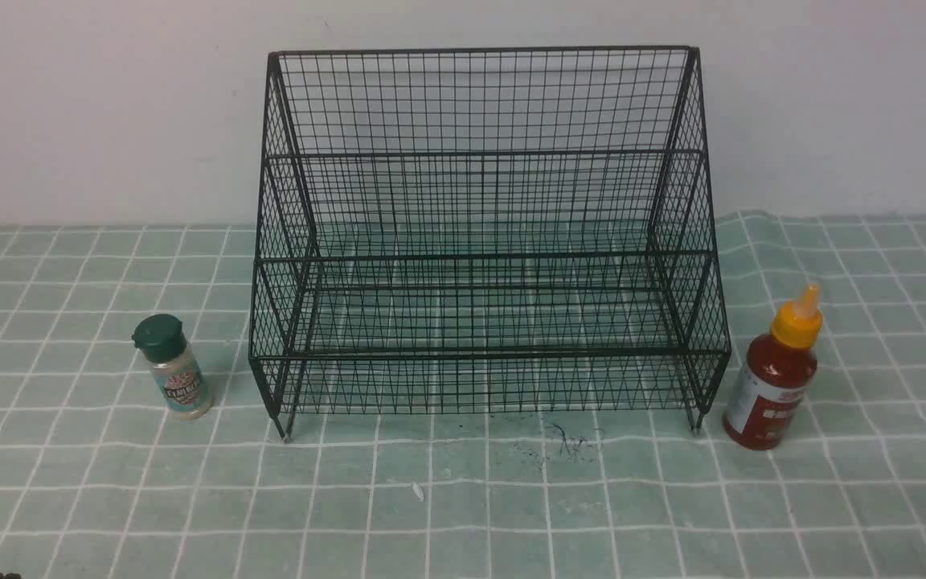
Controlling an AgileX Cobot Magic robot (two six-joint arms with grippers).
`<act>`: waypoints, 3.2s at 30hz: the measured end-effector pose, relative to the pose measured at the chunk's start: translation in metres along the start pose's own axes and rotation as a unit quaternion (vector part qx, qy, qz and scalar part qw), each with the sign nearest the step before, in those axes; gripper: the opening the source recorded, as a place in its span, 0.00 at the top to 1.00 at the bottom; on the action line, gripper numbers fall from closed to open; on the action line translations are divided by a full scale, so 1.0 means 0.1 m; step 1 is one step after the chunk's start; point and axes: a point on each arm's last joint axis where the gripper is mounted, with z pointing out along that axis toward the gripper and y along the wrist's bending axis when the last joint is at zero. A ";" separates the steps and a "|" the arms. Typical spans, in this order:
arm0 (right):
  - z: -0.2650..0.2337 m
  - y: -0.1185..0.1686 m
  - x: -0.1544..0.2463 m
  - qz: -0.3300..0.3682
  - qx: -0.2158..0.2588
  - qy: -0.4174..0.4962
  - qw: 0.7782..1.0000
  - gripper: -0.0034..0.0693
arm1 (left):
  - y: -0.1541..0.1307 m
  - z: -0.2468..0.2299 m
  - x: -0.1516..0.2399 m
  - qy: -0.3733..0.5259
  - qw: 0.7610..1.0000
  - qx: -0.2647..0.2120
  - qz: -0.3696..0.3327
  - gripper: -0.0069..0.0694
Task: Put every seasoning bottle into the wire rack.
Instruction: Use the right arm to grab the condiment bottle closest to it
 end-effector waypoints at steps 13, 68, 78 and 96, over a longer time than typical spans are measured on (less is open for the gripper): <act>0.00 0.00 0.00 0.000 0.000 0.000 1.000 0.97 | 0.00 0.00 0.00 0.000 1.000 0.000 0.000 0.92; 1.49 0.46 -2.06 0.018 -0.052 0.394 0.917 0.52 | 0.00 0.00 0.00 0.000 1.000 0.000 -0.001 0.92; 2.28 0.64 -1.68 -0.014 -0.089 0.448 0.890 0.20 | 0.00 0.00 0.00 0.000 1.000 0.000 -0.001 0.92; 2.63 0.69 -1.27 -0.058 -0.075 0.489 0.867 0.54 | 0.00 0.00 0.00 0.000 1.000 0.000 -0.001 0.92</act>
